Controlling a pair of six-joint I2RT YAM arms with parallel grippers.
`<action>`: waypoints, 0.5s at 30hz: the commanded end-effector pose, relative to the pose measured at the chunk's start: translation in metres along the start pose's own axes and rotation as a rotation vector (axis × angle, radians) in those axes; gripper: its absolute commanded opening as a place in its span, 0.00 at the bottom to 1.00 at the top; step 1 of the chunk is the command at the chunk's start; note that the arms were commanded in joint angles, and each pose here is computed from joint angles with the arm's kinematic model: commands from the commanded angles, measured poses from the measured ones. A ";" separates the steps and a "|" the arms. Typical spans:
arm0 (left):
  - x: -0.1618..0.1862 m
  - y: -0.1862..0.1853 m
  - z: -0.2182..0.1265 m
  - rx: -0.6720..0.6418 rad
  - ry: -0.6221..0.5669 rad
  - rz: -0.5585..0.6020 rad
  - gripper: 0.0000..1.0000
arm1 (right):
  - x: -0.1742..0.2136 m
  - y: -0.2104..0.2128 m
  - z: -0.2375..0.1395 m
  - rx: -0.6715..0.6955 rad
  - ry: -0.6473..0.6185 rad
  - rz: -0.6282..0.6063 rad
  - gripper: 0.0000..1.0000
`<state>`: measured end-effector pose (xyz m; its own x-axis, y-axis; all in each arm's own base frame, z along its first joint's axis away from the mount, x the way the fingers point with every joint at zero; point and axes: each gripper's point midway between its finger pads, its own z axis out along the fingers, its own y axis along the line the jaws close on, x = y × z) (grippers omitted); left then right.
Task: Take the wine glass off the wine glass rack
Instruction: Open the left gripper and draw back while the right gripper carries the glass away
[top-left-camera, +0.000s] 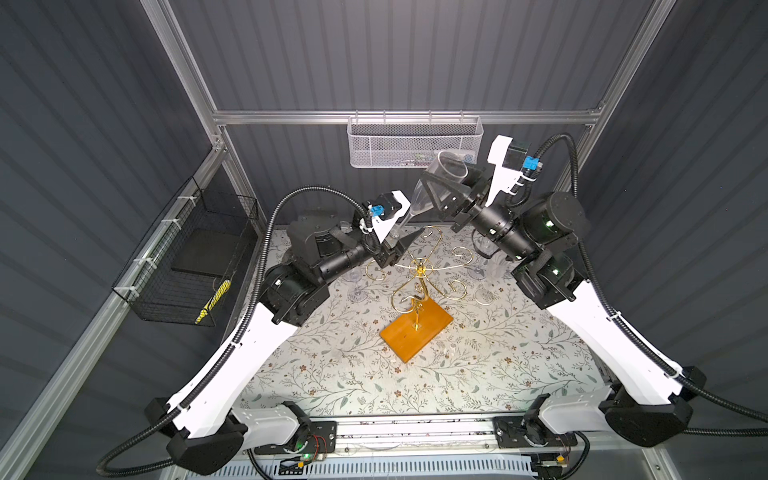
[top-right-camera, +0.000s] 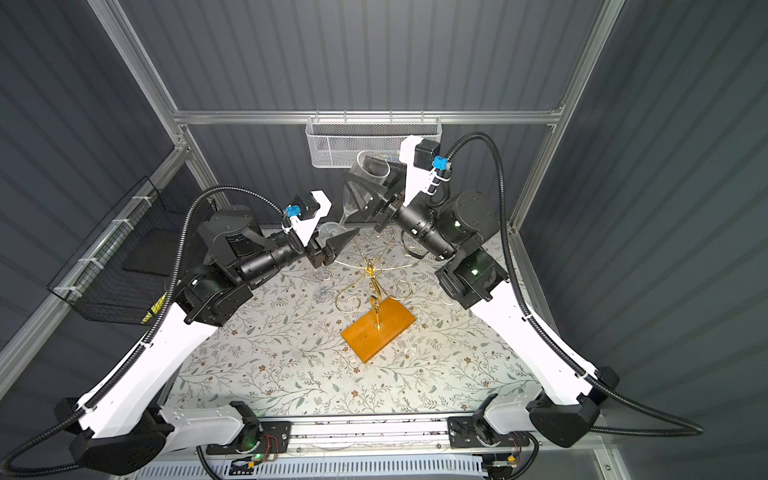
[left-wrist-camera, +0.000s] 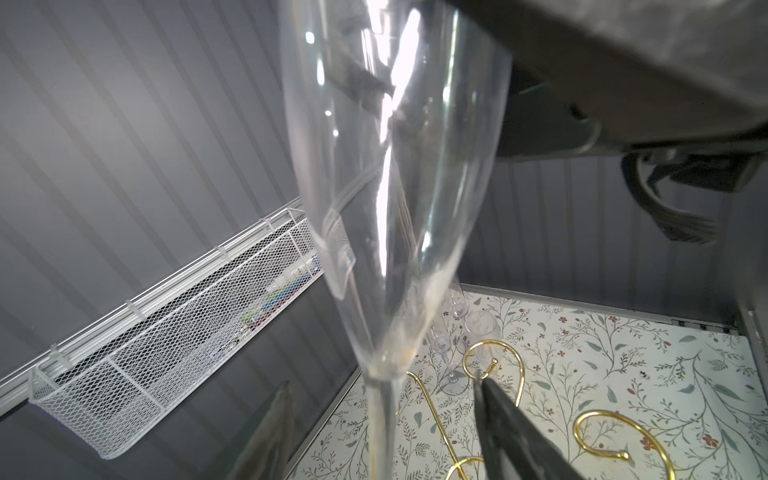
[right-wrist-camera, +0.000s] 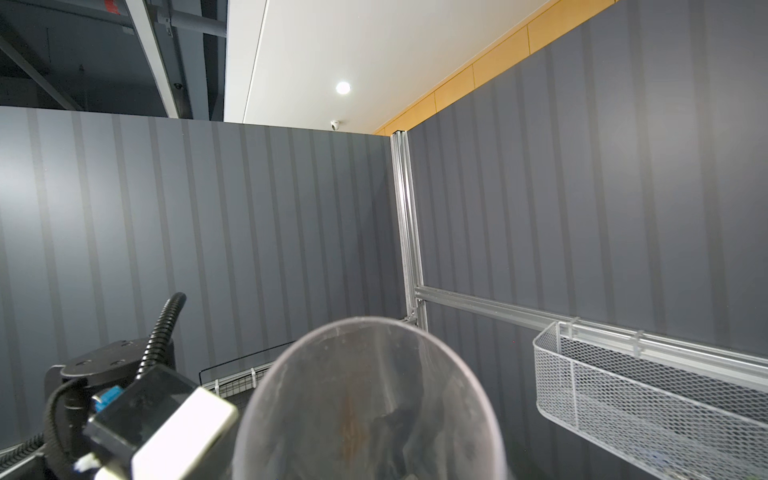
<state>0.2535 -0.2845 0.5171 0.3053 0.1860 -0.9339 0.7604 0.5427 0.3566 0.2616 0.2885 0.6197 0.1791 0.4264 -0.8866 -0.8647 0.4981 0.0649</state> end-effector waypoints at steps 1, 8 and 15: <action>-0.013 -0.001 -0.024 -0.016 -0.027 0.005 0.73 | -0.035 0.003 -0.014 0.018 -0.073 -0.093 0.49; -0.015 0.008 -0.066 -0.112 -0.028 -0.003 0.75 | -0.050 -0.014 -0.040 0.143 -0.039 -0.280 0.49; -0.013 0.014 -0.098 -0.188 -0.011 -0.018 0.75 | -0.064 -0.028 -0.097 0.305 0.010 -0.450 0.50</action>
<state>0.2024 -0.2073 0.5391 0.3377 0.1539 -0.9286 0.6629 0.6615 0.3507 0.2345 0.1989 0.6295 0.4367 0.2037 -0.8763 -0.6351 0.7597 -0.1399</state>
